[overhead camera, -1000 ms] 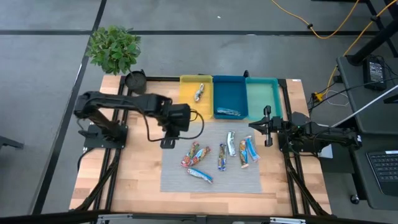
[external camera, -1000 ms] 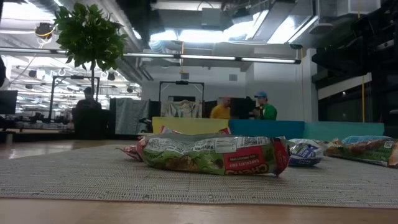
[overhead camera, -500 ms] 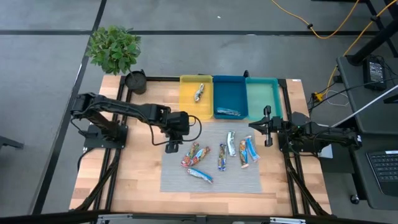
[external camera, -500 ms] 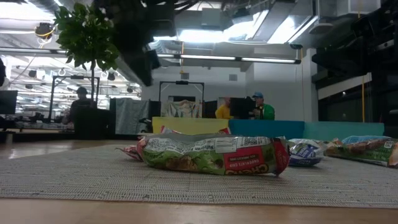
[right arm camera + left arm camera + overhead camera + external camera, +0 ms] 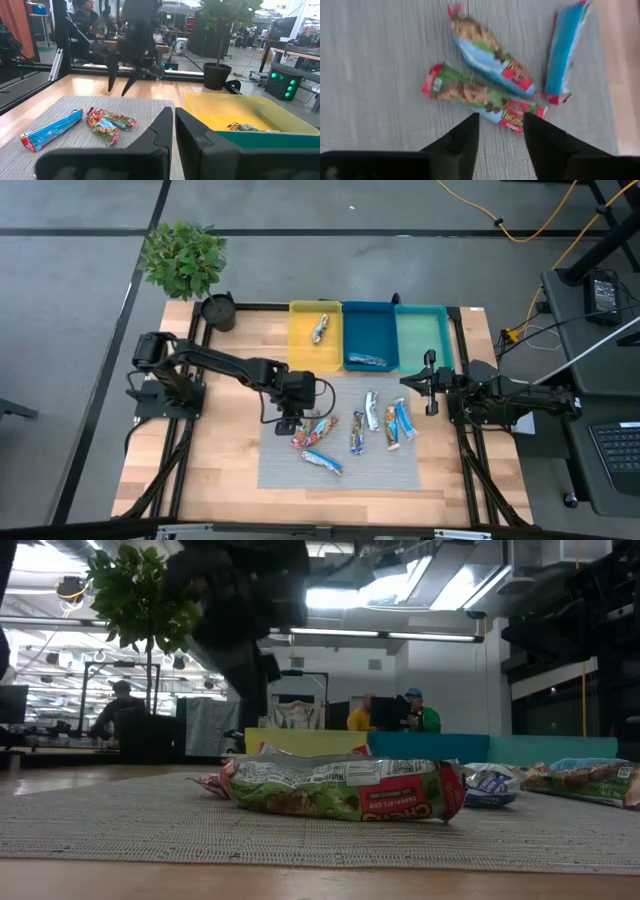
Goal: Pick and place Granola Bars by type
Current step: Put the red granola bar into the light blue bin
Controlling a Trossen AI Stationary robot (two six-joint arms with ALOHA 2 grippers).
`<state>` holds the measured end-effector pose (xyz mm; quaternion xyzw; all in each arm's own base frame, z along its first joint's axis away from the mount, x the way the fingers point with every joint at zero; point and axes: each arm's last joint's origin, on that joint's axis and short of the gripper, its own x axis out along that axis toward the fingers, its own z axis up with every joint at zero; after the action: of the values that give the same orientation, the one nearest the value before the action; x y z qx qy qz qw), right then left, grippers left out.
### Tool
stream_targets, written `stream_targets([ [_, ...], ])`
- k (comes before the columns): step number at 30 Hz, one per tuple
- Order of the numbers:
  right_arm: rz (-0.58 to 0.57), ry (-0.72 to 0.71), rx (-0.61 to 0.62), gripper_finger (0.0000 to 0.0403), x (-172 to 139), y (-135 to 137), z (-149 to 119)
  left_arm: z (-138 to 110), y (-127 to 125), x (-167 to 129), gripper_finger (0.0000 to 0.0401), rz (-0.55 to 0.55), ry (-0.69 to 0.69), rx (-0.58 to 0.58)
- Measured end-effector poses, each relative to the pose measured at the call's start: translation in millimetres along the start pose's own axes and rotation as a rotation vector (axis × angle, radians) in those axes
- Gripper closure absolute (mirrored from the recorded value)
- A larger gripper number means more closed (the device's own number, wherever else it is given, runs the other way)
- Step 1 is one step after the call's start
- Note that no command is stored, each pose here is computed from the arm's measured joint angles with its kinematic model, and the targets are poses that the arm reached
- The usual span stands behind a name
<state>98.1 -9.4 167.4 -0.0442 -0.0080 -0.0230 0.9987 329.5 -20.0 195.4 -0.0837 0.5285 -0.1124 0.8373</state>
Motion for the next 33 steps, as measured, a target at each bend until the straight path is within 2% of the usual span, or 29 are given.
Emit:
stream_targets([
  [7,0.000,0.000,0.000,0.0379,0,0,0,-4,-2,24,0.0173,-0.009,0.063,0.025],
  [12,0.000,0.000,0.000,0.0379,0,0,0,-2,-4,32,0.0144,-0.015,0.048,0.040],
  [17,0.000,0.000,0.000,0.0379,0,0,0,3,-2,40,0.0142,-0.015,0.007,0.050],
  [26,0.000,0.000,0.000,0.0379,0,0,0,0,5,61,0.0145,-0.010,0.039,0.066],
  [33,0.000,0.000,0.000,0.0379,0,0,0,0,5,63,0.0159,-0.002,0.036,0.067],
])
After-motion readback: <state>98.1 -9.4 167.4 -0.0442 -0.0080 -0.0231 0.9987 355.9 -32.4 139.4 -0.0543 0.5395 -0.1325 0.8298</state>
